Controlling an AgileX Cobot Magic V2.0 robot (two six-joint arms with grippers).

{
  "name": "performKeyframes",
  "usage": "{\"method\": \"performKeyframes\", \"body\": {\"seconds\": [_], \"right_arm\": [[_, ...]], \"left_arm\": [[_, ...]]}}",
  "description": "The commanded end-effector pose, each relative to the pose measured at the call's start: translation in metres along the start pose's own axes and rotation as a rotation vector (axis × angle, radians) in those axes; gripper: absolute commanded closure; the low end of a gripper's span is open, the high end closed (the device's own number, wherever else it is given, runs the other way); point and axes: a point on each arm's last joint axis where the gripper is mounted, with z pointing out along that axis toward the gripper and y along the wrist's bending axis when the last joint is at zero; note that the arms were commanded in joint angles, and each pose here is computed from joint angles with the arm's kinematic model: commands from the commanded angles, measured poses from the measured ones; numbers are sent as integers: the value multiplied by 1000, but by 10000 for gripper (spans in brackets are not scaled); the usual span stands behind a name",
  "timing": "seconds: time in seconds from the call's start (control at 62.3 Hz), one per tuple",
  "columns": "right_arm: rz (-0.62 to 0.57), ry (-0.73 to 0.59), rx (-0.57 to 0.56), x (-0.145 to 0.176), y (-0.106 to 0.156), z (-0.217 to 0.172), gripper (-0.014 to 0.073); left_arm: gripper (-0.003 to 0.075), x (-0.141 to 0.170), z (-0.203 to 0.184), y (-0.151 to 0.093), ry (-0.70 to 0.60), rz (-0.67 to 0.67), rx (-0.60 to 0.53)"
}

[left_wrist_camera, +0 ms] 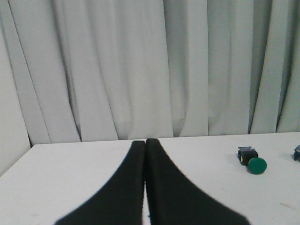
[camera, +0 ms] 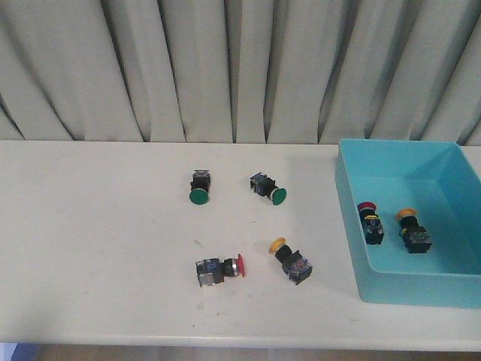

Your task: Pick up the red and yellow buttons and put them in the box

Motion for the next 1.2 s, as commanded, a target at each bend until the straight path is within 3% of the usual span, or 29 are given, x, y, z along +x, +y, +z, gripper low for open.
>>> {"method": "performKeyframes", "body": {"seconds": [0.0, 0.594, 1.189], "right_arm": [[2, -79, 31, -14, -2, -4, 603], [2, -79, 31, -14, -2, -4, 603], [2, -79, 31, -14, -2, -4, 603]], "left_arm": [[727, 11, 0, 0, -16, -6, 3], [727, 16, -1, -6, 25, 39, 105], [727, 15, -1, -3, 25, 41, 60]]}}
